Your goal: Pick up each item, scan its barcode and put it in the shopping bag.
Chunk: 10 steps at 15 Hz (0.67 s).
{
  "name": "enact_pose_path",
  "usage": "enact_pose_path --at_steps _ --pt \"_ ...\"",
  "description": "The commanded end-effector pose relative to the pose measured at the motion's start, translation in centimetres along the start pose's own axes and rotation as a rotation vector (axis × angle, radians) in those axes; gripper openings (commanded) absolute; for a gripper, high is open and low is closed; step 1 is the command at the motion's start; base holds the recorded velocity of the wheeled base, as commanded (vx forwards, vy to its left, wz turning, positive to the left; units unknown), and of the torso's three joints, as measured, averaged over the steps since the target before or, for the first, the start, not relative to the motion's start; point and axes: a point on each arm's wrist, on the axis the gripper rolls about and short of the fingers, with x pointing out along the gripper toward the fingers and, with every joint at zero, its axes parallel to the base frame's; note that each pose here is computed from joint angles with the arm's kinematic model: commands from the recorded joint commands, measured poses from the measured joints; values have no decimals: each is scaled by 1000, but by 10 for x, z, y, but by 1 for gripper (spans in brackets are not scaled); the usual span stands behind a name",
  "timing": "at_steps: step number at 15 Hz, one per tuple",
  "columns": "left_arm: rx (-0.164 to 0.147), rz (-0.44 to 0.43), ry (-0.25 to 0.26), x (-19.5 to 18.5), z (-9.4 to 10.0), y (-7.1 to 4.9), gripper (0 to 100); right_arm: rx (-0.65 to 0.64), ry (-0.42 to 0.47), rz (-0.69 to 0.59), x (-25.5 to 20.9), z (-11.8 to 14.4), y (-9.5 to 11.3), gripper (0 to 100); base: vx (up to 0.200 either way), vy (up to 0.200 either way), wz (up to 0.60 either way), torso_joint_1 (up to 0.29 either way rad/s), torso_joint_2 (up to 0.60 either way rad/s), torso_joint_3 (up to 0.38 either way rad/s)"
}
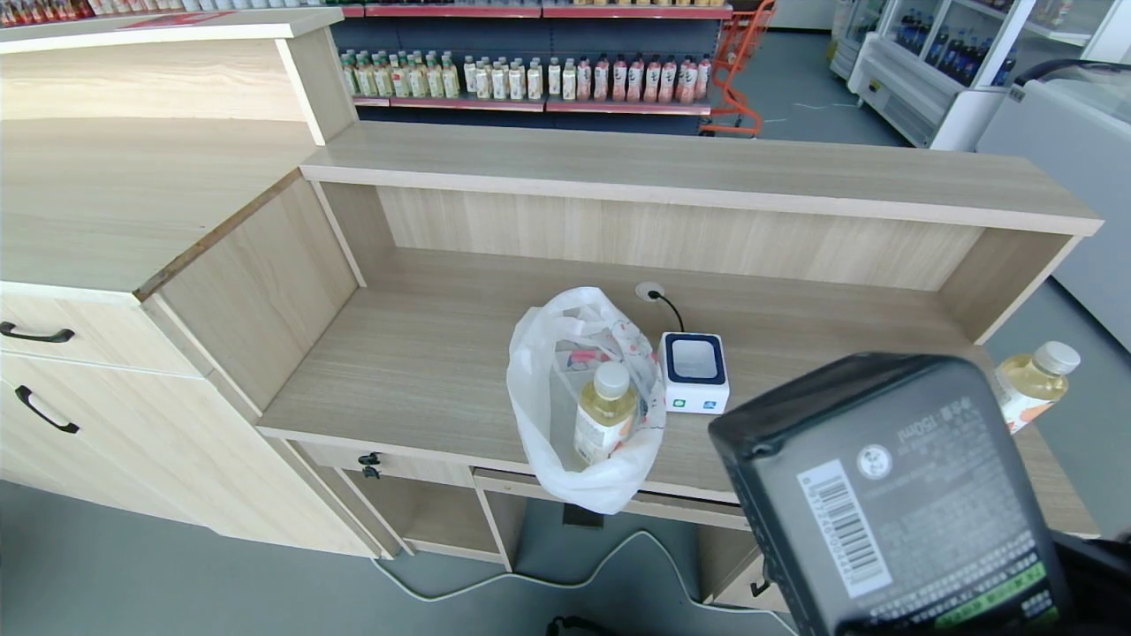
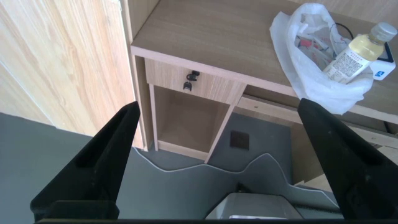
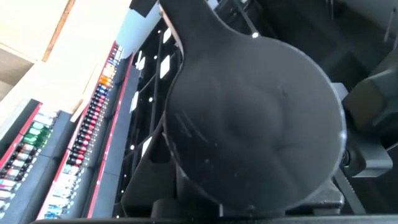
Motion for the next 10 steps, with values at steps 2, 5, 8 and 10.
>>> enact_pose_path --at_steps 2,5,8,10 --pt "0 0 0 0 0 0 100 -5 13 7 -3 -2 -1 0 0 0 0 0 0 0" --pt "0 0 0 0 0 0 100 111 67 82 -9 -10 9 0 0 0 0 0 0 0" --pt "0 1 -1 0 0 0 100 623 509 360 -45 -38 41 0 0 0 0 0 0 0" --pt "0 0 0 0 0 0 100 848 895 422 -86 -49 47 0 0 0 0 0 0 0"
